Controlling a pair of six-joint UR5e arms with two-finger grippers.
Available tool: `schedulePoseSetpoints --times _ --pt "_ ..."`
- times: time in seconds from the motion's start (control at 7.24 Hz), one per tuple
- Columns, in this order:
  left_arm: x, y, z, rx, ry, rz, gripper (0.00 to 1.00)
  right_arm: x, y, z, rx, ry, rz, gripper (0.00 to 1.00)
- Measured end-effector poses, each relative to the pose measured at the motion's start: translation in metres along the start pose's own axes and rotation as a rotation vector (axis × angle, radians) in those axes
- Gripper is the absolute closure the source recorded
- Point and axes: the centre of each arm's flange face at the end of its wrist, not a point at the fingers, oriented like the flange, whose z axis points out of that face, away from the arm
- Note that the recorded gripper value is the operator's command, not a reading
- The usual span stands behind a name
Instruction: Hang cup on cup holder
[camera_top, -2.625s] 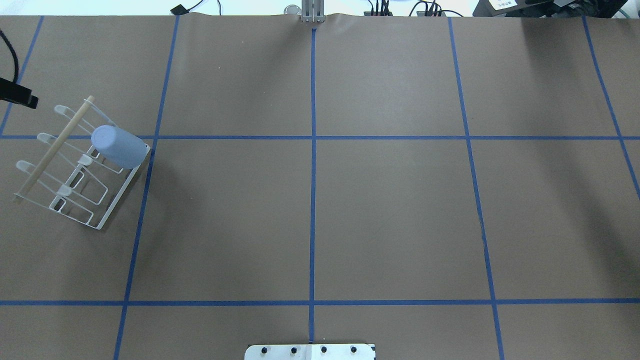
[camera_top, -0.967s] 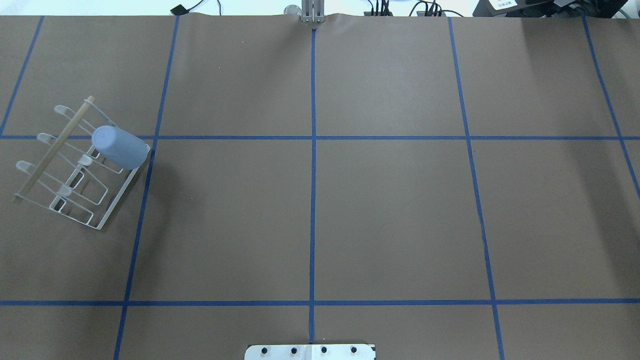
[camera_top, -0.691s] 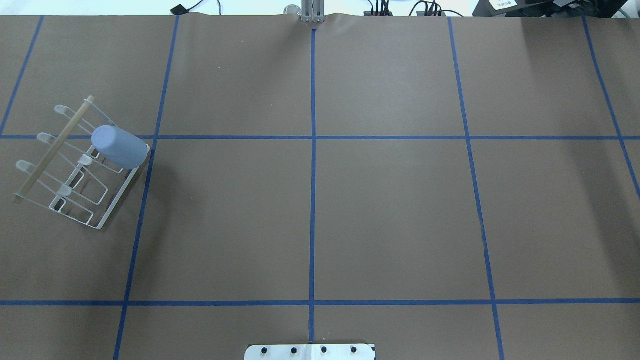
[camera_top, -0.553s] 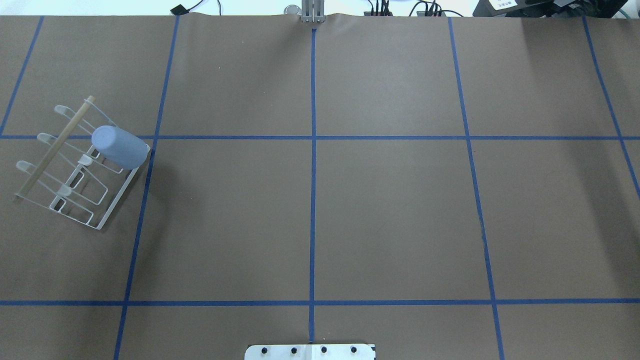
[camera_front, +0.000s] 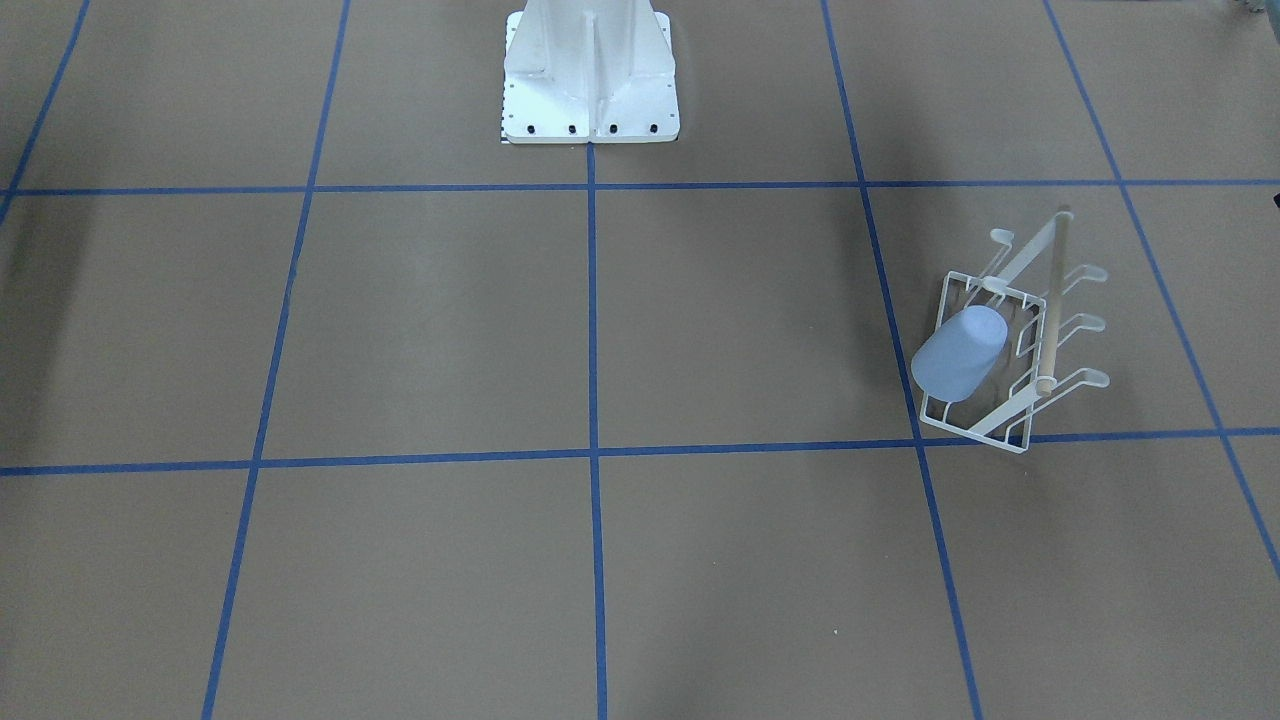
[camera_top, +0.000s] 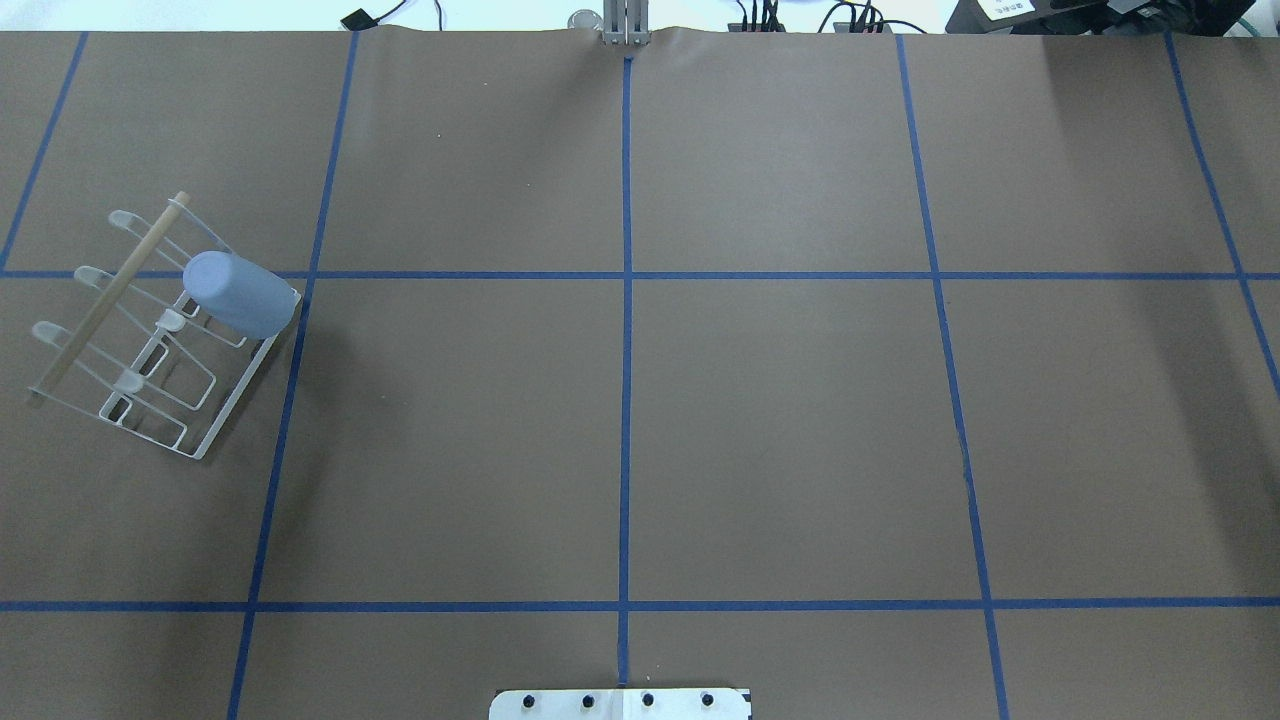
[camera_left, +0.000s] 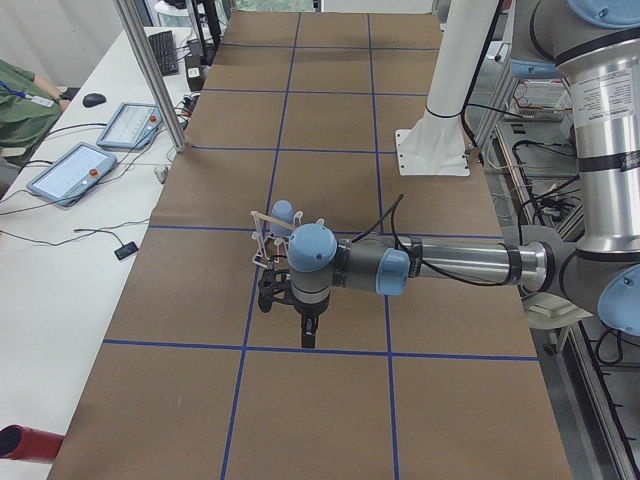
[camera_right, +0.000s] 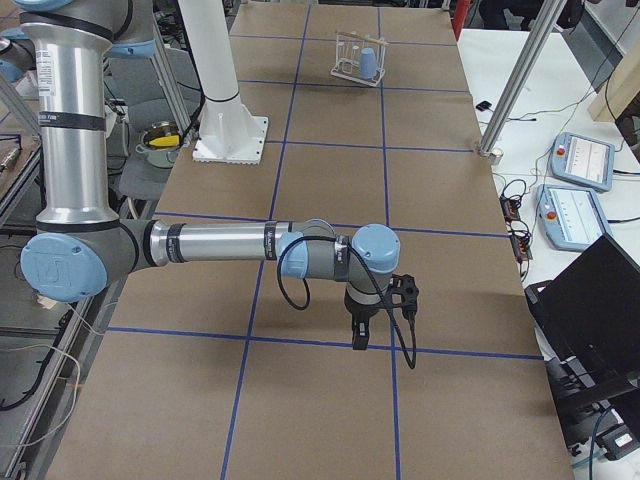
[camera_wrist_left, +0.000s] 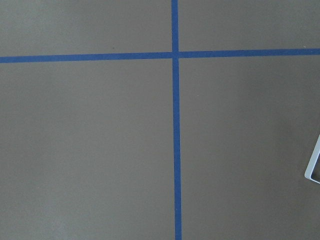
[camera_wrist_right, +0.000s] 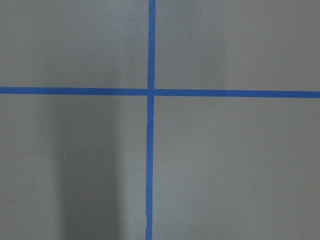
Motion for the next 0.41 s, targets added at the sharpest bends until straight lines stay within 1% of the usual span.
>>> schedulePoseSetpoints --times 0.41 --pt "-0.0035 -0.0054 0.0027 -0.002 0.001 -0.006 0.02 -0.0006 -0.0007 -0.0006 0.001 -0.001 -0.001 0.00"
